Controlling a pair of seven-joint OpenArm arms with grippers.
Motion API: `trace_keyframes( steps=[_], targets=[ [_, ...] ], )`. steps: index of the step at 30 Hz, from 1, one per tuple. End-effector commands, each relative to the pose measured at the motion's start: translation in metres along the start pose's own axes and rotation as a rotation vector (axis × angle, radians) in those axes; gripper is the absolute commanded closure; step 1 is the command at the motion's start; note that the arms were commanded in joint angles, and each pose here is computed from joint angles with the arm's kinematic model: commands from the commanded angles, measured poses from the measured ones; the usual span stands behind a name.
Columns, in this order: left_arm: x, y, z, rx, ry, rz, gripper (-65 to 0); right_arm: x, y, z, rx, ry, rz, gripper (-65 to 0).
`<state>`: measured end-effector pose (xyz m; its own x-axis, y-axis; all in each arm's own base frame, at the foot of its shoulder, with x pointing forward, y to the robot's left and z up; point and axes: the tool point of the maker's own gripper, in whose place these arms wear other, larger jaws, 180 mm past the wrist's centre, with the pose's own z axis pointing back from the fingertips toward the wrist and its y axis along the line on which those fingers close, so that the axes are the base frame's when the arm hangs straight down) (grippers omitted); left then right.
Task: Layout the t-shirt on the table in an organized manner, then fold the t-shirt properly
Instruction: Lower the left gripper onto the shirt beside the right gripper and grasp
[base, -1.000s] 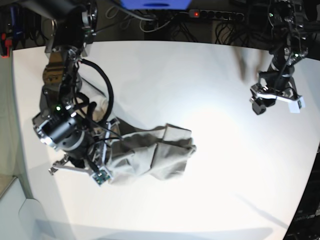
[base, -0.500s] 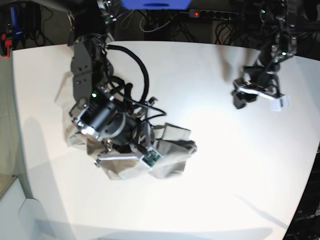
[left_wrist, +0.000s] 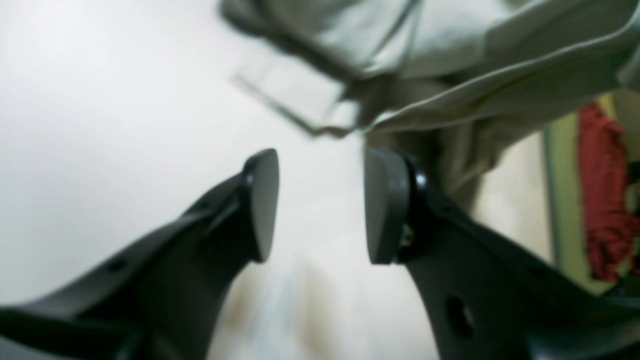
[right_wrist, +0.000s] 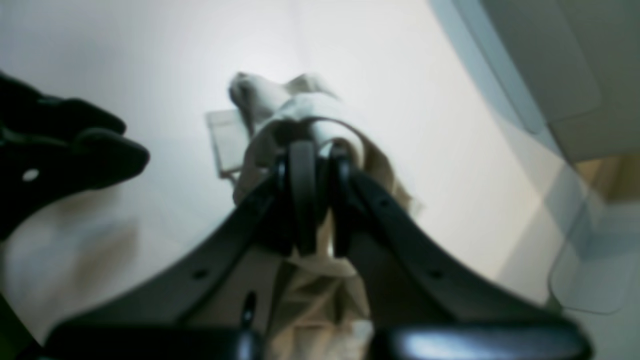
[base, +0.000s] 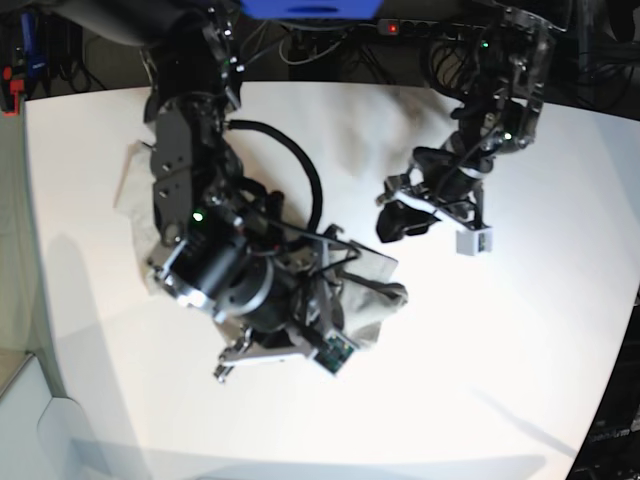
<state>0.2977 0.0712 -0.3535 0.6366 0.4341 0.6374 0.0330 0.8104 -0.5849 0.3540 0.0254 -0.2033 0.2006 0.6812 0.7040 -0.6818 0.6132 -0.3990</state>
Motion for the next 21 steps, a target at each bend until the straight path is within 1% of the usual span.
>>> trace_keyframes(
  steps=[1,4,7,9,12,15,18,21],
  targets=[
    [0.004,-0.005,-0.002,-0.019,-0.016,0.01,-27.1,0.022,-0.012,0.007,-0.028,-0.079,0.019,-2.3],
    [-0.01,-0.009,-0.011,-0.019,0.007,0.062,-27.1,0.031,-0.028,0.012,-0.065,-0.103,0.0,-2.3],
    [-0.018,-0.01,-0.017,-0.015,0.022,0.09,-27.1,0.034,-0.04,0.015,-0.092,-0.116,-0.016,-2.3],
    [-0.027,-0.009,-0.022,-0.007,0.038,0.115,-27.1,0.037,-0.041,0.017,-0.074,-0.143,-0.035,-2.3],
    [-0.031,-0.009,-0.028,-0.002,0.05,0.132,-27.0,0.045,-0.028,0.019,0.01,-0.211,-0.063,-2.3],
    [-0.038,-0.009,-0.025,-0.007,0.074,0.106,-26.8,0.04,-0.017,0.016,0.049,-0.208,-0.076,-2.3],
    [-0.033,-0.005,-0.014,-0.013,0.083,0.036,-26.7,0.034,-0.009,0.009,0.077,-0.19,-0.088,-2.4],
    [-0.039,0.016,0.008,0.025,0.105,-0.021,-26.7,0.025,-0.003,0.0,0.106,-0.161,-0.103,-2.4]
  ],
)
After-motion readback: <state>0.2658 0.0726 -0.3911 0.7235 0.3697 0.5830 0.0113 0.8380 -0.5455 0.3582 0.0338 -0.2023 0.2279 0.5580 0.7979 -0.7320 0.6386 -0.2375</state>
